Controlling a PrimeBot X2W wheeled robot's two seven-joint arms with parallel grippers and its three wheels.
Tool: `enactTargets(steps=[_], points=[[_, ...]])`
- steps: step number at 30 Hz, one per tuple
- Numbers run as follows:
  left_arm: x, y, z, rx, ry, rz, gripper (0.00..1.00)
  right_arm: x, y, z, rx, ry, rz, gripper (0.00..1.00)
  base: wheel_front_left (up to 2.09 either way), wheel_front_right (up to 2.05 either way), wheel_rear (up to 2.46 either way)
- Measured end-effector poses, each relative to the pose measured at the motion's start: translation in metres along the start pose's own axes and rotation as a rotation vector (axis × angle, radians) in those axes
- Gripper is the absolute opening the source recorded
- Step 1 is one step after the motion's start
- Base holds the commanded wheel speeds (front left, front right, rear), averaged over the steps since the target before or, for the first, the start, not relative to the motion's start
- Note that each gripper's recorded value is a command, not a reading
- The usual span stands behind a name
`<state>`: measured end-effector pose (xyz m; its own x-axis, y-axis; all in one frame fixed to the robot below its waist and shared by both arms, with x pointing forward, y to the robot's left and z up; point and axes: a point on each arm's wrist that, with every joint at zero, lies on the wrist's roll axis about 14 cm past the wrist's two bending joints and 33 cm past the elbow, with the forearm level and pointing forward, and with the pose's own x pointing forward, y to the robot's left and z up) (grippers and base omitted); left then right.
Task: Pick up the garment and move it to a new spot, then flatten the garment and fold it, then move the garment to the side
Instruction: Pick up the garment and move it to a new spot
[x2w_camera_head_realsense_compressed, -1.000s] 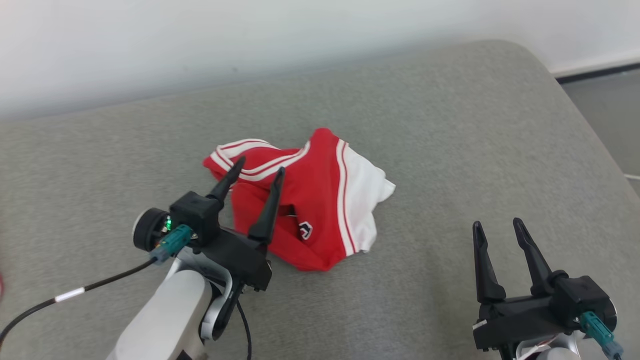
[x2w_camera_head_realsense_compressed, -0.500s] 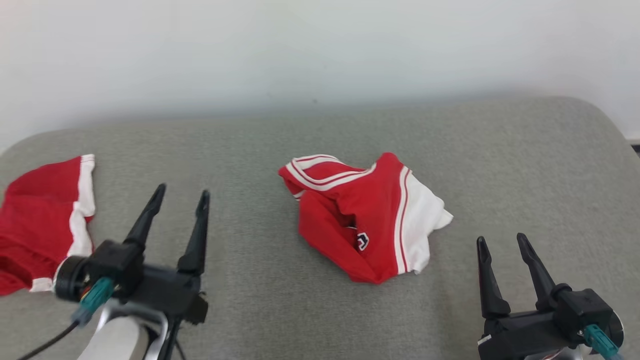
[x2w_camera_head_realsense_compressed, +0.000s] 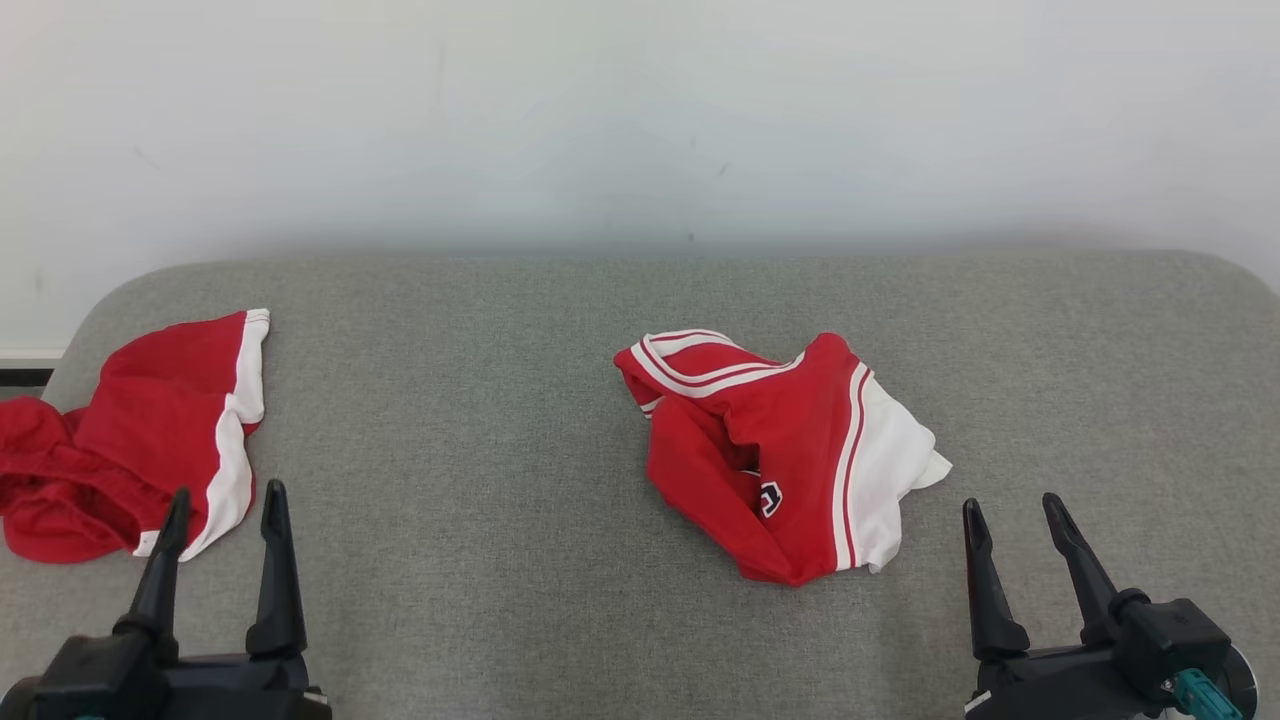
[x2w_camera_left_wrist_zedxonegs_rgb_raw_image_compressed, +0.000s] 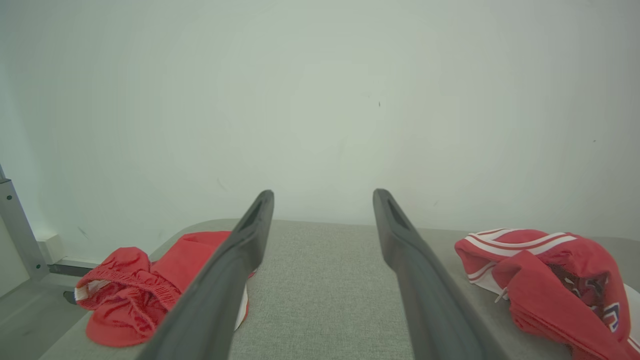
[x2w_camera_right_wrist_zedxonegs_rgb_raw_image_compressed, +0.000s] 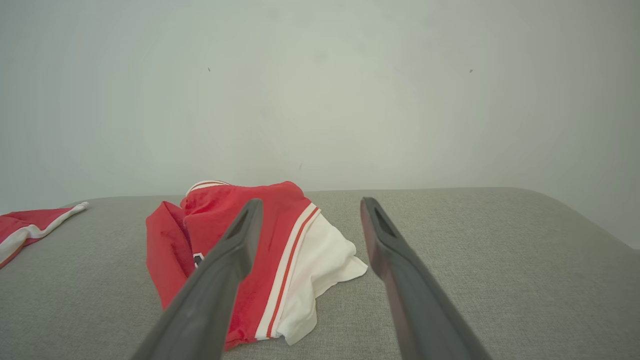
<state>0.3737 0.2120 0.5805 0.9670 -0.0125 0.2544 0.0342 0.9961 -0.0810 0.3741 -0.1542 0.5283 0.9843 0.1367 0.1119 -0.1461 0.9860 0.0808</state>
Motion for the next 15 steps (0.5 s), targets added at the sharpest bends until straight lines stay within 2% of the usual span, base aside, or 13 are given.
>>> enactTargets(steps=[8, 15], points=[[-0.018, 0.003, -0.011, -0.007, 0.018, 0.036, 1.00, 0.000, 0.001, -0.005, -0.001, 0.016, 0.002, 1.00, 0.00, 0.00, 0.00], [-0.028, -0.003, -0.025, 0.021, 0.059, 0.002, 1.00, -0.002, 0.001, -0.010, 0.001, 0.032, 0.004, 1.00, 0.00, 0.00, 0.00]])
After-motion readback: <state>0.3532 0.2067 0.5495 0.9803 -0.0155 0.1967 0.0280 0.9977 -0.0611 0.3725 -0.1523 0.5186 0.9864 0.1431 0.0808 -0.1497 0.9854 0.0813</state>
